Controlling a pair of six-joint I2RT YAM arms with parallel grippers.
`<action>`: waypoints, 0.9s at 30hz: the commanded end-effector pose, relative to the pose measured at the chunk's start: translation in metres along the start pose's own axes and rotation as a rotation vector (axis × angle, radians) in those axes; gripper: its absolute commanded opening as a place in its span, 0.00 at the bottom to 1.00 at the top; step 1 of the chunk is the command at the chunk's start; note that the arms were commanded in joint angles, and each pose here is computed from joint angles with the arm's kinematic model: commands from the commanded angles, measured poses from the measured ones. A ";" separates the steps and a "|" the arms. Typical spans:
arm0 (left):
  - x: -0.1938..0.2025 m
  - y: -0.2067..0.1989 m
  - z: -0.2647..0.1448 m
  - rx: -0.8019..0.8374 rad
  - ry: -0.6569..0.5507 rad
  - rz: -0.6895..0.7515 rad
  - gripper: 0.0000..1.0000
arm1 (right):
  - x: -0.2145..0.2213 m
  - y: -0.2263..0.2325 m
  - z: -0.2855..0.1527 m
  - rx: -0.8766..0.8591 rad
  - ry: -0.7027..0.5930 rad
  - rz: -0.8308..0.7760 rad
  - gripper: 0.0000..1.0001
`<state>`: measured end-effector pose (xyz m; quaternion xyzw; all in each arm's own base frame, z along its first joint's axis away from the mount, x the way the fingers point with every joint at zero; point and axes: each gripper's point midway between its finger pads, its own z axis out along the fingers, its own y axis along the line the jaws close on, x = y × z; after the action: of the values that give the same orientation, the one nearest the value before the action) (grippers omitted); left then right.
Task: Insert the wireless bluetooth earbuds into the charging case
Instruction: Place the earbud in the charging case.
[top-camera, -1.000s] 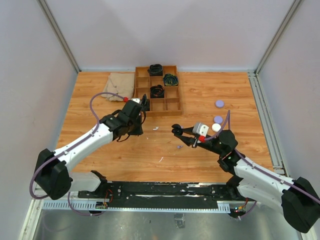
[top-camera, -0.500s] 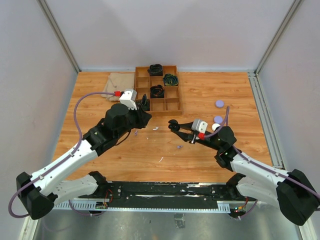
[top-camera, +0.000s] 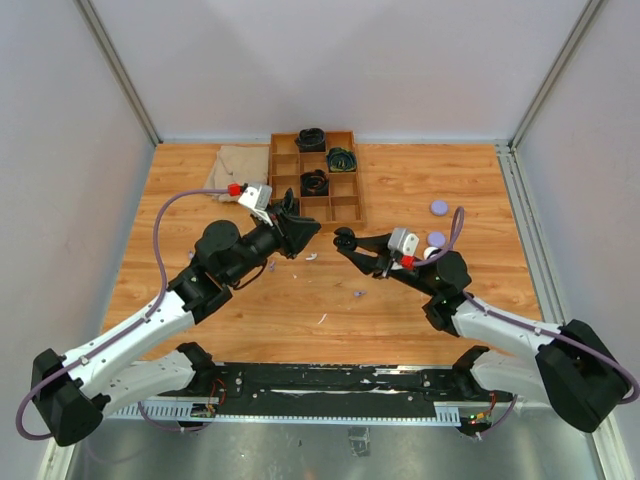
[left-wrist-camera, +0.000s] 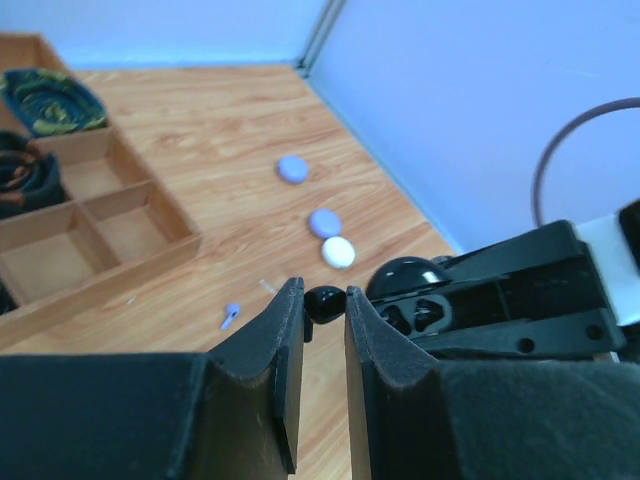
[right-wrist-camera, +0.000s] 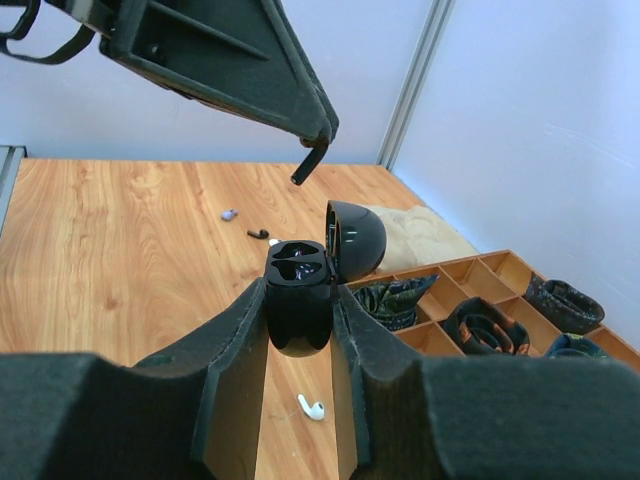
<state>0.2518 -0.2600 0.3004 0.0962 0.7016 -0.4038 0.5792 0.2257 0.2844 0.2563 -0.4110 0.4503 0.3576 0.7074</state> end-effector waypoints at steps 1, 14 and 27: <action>-0.028 -0.037 -0.006 0.171 -0.126 0.047 0.20 | -0.037 -0.011 0.006 0.049 -0.142 -0.004 0.01; -0.034 -0.075 -0.014 0.343 -0.219 0.101 0.20 | -0.049 -0.009 0.010 0.036 -0.214 0.039 0.01; -0.027 -0.084 -0.007 0.383 -0.244 0.094 0.20 | -0.058 -0.004 0.012 0.010 -0.257 0.053 0.01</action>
<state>0.2098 -0.2976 0.3499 0.1820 0.5616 -0.4994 0.6341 0.2233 0.2857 0.2897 -0.3501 0.4114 0.4116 0.7340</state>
